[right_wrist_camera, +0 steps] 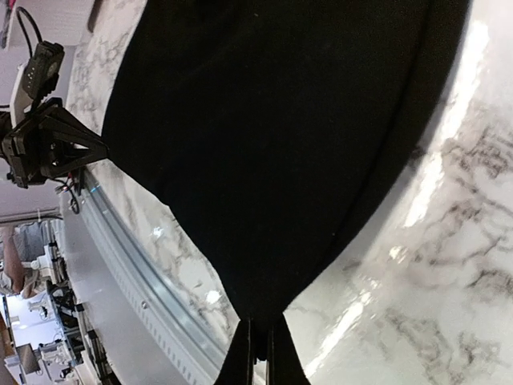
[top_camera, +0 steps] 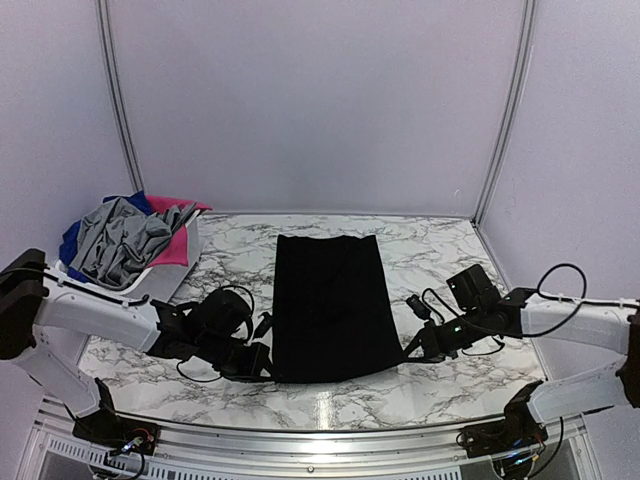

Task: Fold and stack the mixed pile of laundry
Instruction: Move the 2/3-rectangle-folded T-shirt to the center of the board, then pick up the 2/3-rectangle-folded T-shirt from the center of the board, then fold the 2/3-rectangle-folded T-shirt at the center of the board.

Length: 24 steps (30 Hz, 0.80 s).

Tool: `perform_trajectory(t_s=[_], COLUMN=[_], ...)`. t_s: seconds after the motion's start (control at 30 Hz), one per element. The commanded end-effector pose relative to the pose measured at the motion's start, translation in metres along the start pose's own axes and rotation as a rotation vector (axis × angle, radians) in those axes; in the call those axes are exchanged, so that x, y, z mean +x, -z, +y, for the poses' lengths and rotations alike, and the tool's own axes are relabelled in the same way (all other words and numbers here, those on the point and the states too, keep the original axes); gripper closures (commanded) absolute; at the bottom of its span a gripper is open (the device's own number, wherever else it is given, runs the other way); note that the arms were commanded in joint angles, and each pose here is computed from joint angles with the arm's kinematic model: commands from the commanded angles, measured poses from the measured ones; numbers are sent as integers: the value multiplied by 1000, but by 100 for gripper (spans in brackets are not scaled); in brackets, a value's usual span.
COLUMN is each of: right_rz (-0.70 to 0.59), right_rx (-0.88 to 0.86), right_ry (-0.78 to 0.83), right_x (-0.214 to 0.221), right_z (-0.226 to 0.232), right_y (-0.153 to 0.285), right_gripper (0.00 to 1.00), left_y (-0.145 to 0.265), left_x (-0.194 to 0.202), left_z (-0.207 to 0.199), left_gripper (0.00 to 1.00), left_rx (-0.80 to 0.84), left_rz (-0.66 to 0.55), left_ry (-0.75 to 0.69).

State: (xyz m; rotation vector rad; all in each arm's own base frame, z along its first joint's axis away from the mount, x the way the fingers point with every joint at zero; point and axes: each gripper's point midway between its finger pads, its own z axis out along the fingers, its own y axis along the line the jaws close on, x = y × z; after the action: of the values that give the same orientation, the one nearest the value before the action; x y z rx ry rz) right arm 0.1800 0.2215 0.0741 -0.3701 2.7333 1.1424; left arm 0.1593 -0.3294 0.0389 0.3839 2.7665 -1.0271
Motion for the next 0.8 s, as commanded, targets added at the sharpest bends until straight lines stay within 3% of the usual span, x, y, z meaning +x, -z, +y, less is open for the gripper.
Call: perform_trajectory(t_s=[0.0,0.17,0.37,0.6,0.77], right_rz=[-10,-78,-223,-217,-185], right_rx=[-54,-32,10,61,79], right_ry=[-47,2,35,63,69], right_x=[19,-13,-101,-179,-219], right_z=[25,42,36,-6,-39], right_y=[19,35,60,31,-8], right_gripper=[100,100,100,100,100], left_y=[24,54,74,54,15], left_x=[20,-14,-88,-166,-205], left_z=[-33,-47,-29,1,34], left_gripper=[100,100,100,100,100], left_rx=[33,13,-61,-157,-230], left_rz=[14,-86,-198,-243,-229], left_ry=[-26,-24,6,5,21])
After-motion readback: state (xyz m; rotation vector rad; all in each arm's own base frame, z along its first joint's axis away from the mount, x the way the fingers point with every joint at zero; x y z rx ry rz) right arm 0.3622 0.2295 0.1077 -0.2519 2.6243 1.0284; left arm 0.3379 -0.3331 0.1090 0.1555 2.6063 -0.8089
